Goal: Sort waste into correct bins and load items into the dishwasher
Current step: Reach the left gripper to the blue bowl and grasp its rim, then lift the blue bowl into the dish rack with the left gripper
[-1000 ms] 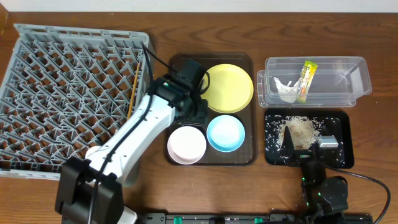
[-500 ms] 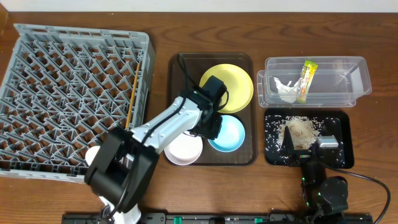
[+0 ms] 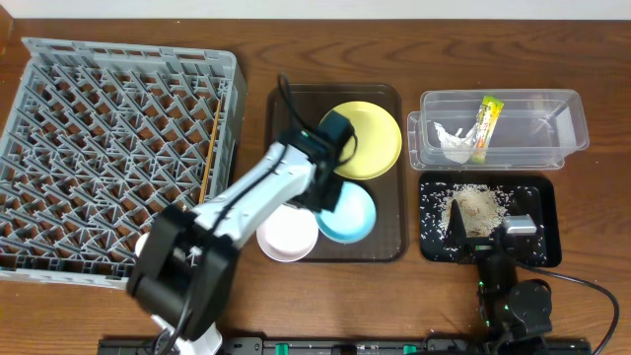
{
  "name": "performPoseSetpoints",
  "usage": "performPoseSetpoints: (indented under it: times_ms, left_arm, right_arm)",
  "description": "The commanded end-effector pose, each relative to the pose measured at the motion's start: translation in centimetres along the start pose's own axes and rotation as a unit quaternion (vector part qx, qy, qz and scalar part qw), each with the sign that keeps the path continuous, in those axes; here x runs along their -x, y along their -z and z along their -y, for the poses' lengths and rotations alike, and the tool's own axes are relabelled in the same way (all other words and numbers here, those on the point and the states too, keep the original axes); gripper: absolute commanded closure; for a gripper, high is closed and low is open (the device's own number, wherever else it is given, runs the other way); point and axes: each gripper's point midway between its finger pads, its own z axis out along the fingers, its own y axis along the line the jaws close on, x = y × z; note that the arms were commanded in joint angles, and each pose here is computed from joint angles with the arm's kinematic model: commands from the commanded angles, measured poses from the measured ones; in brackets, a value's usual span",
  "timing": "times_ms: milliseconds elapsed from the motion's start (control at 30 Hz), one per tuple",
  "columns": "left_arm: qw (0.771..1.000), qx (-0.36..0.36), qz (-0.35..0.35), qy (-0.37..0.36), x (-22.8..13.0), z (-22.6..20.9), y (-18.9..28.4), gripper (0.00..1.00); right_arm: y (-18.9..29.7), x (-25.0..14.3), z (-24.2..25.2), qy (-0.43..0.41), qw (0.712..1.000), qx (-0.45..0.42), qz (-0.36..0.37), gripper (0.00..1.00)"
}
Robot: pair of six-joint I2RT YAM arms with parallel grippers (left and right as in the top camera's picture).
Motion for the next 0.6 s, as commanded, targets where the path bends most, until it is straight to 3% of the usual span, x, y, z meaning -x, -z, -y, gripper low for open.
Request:
performPoseSetpoints:
  times_ms: [0, 67, 200, 300, 400, 567]
  left_arm:
    - [0.983, 0.124, 0.132, 0.022, 3.5, -6.1, 9.1, 0.94]
    - [0.961, 0.212, 0.174, 0.033, 3.4, -10.2, 13.0, 0.94]
    - [0.895, 0.368, 0.232, 0.098, 2.3, -17.3, 19.5, 0.94]
    - [0.863, 0.439, 0.223, 0.116, 1.4, -20.9, 21.7, 0.94]
    - [0.806, 0.522, 0.221, 0.171, 0.6, -25.1, 23.7, 0.94]
    - [0.787, 0.549, 0.196, 0.203, 1.0, -29.0, 22.6, 0.94]
  right_arm:
    - [0.0, -0.1, 0.4, 0.004, 1.000, -0.008, 0.001, 0.01]
    - [0.0, -0.1, 0.4, 0.004, 1.000, -0.008, 0.001, 0.01]
    - [0.0, -0.1, 0.4, 0.004, 1.000, -0.008, 0.001, 0.01]
    - [0.0, -0.1, 0.4, 0.004, 1.000, -0.008, 0.001, 0.01]
    - [0.0, -0.1, 0.4, 0.004, 1.000, -0.008, 0.001, 0.01]
    - [0.0, -0.1, 0.4, 0.004, 1.000, -0.008, 0.001, 0.01]
